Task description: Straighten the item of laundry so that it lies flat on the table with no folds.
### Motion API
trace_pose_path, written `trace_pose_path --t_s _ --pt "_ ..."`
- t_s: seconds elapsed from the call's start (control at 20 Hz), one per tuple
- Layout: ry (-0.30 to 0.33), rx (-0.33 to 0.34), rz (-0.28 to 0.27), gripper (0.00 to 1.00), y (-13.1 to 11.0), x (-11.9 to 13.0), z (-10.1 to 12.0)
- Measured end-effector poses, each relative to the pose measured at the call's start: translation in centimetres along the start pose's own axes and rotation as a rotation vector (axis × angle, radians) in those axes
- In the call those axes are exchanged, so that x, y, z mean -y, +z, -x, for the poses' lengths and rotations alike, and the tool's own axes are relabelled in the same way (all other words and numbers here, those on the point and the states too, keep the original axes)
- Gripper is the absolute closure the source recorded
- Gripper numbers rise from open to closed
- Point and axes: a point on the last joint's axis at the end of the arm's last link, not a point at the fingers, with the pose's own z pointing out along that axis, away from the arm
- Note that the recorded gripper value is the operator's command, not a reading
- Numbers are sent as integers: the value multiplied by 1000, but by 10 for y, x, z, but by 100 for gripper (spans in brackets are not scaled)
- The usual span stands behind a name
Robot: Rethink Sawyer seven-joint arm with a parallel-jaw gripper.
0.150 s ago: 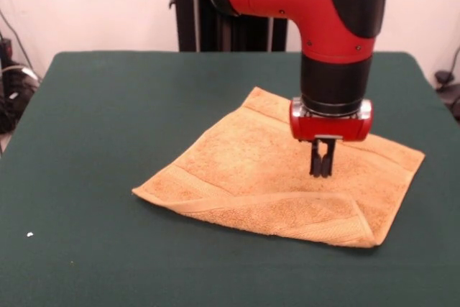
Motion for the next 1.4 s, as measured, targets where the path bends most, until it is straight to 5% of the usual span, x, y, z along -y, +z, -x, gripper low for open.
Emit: trace_pose_path --t_s 0.05,1.0,1.4 --pt "4 5 -2 0 1 3 0" --pt "44 27 0 0 6 4 3" --pt "52 58 -3 0 29 1 -3"
